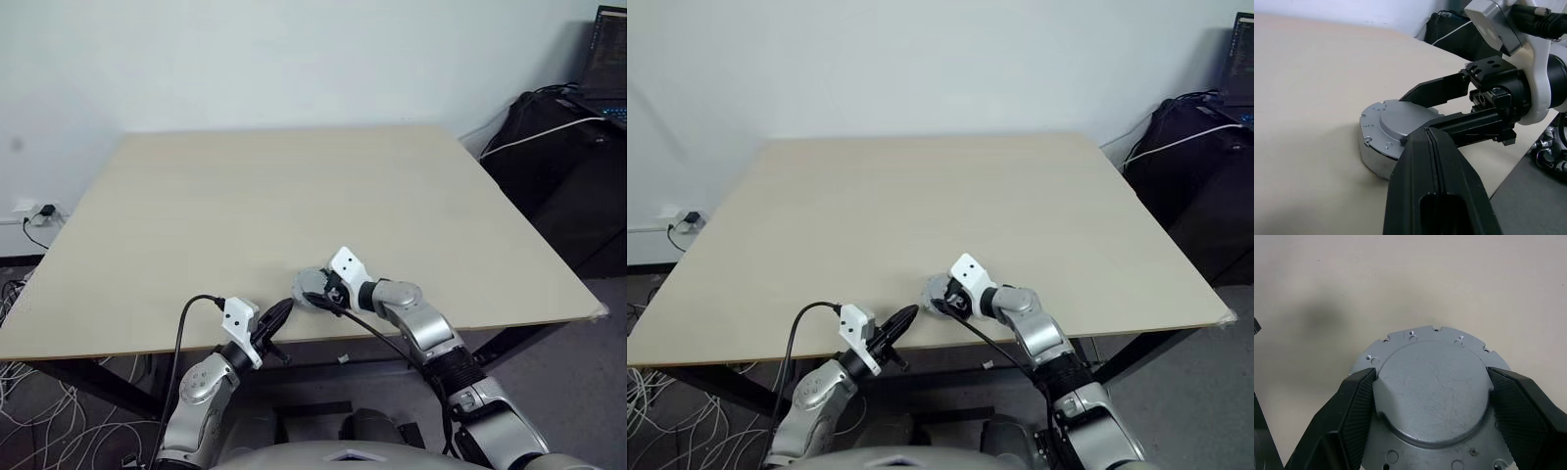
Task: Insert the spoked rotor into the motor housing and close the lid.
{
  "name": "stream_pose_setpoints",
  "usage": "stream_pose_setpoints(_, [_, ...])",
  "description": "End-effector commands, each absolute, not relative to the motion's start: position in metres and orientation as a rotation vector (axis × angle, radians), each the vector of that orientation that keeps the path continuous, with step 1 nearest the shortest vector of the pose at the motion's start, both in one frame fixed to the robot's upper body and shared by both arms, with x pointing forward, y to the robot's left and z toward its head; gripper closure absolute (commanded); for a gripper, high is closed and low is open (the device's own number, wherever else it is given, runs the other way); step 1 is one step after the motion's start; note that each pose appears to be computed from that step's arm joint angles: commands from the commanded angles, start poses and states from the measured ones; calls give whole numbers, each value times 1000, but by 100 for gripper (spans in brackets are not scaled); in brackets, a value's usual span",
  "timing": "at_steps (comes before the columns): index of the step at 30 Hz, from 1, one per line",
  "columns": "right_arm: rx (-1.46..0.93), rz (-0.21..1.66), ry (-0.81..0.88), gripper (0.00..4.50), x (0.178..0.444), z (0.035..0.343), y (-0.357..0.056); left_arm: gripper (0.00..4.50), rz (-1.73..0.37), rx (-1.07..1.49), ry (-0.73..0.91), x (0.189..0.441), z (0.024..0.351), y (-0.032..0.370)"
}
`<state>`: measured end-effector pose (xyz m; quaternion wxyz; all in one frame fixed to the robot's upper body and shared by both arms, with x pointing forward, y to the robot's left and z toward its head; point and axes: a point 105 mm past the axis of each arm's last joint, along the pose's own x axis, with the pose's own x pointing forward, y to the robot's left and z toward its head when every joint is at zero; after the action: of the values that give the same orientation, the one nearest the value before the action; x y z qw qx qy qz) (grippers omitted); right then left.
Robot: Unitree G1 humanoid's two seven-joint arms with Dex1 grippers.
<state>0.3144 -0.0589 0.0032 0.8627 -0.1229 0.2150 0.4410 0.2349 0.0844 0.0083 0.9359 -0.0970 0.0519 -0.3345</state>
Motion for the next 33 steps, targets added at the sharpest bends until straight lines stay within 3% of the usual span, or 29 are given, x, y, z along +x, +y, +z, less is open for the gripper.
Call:
stream_pose_setpoints(1, [-306,871,512,121,316,-8,-73,450,-702,-191,62,237,16,85])
stream_pose_setpoints(33, [-342,810,619,121,316,-21,-88,450,-679,-172,31,236,32,89])
